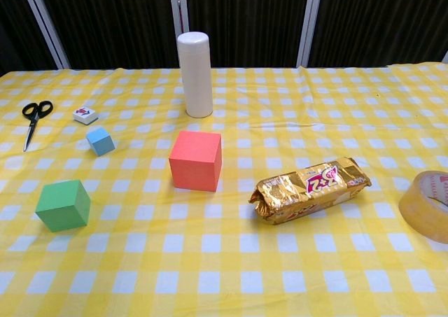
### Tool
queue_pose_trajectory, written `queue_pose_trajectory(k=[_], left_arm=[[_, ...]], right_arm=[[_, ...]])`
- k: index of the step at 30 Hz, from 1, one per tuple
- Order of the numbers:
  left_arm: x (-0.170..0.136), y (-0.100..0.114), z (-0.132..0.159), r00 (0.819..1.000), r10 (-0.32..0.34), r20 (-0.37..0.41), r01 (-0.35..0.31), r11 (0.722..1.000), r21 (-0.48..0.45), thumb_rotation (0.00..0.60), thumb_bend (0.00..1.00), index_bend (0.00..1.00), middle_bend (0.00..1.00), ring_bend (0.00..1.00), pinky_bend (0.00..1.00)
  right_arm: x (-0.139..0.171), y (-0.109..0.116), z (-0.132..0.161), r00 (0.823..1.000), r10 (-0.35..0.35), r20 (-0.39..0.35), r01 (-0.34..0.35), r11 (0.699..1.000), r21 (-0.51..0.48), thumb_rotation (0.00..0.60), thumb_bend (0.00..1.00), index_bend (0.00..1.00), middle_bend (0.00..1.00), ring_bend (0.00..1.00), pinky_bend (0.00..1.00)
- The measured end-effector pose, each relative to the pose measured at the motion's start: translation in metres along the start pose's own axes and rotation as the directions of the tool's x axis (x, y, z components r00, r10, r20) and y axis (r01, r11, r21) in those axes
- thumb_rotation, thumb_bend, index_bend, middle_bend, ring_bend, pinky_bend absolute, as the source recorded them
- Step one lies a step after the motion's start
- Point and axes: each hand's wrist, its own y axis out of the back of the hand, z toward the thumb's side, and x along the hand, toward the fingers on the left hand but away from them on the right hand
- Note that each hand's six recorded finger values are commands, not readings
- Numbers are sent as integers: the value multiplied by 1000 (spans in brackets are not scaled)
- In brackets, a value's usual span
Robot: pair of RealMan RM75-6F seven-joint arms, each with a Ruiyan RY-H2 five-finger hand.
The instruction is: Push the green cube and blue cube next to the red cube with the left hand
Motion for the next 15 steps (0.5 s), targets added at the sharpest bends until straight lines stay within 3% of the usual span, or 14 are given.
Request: queue_pose_trajectory(k=[15], left_arm=[[-4,-7,12,999,-22,34,21,1000,18,600,82,85,0,0,0]], right_arm=[[4,6,4,1000,-12,-3,12,1000,12,600,317,160,0,0,0]])
